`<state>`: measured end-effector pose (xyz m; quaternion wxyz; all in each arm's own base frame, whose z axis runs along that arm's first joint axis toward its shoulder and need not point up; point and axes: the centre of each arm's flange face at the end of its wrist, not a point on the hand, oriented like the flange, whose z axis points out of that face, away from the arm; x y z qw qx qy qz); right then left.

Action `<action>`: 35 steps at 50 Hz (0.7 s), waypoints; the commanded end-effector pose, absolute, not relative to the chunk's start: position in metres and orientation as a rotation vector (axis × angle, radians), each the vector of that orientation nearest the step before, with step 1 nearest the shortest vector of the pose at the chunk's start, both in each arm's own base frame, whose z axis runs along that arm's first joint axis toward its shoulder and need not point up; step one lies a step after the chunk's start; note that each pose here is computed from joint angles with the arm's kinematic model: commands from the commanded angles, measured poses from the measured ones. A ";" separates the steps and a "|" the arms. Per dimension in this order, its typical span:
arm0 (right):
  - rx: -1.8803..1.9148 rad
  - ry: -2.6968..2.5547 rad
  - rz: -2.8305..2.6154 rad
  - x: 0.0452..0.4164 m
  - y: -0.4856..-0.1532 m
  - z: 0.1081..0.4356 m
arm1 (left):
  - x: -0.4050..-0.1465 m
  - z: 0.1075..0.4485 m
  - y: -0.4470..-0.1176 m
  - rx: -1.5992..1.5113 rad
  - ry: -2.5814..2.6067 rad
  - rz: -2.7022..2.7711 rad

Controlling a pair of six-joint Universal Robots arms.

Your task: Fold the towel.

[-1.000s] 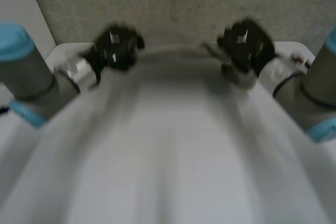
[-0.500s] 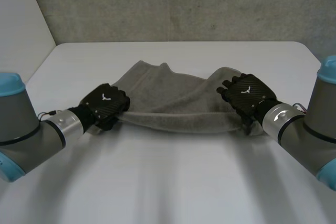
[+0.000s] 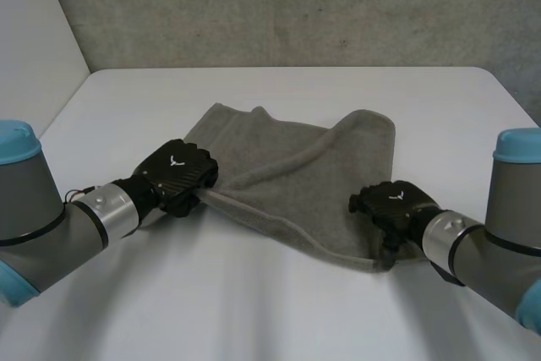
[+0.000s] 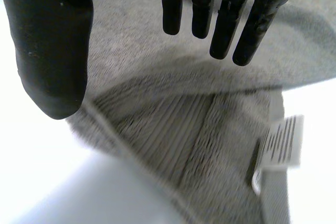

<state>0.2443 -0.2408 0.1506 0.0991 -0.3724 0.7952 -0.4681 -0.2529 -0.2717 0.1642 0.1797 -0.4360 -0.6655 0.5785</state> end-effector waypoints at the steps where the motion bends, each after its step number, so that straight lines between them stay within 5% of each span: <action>1: -1.084 2.334 -1.358 0.237 -0.228 0.155 | -0.253 0.165 -0.277 -1.227 -1.879 1.649; 19: -1.074 2.337 -1.313 0.236 -0.229 0.126 | -0.252 0.183 -0.302 -0.975 -1.917 1.597; 35: -1.068 2.294 -1.391 0.239 -0.237 0.136 | -0.251 0.179 -0.299 -0.971 -1.931 1.576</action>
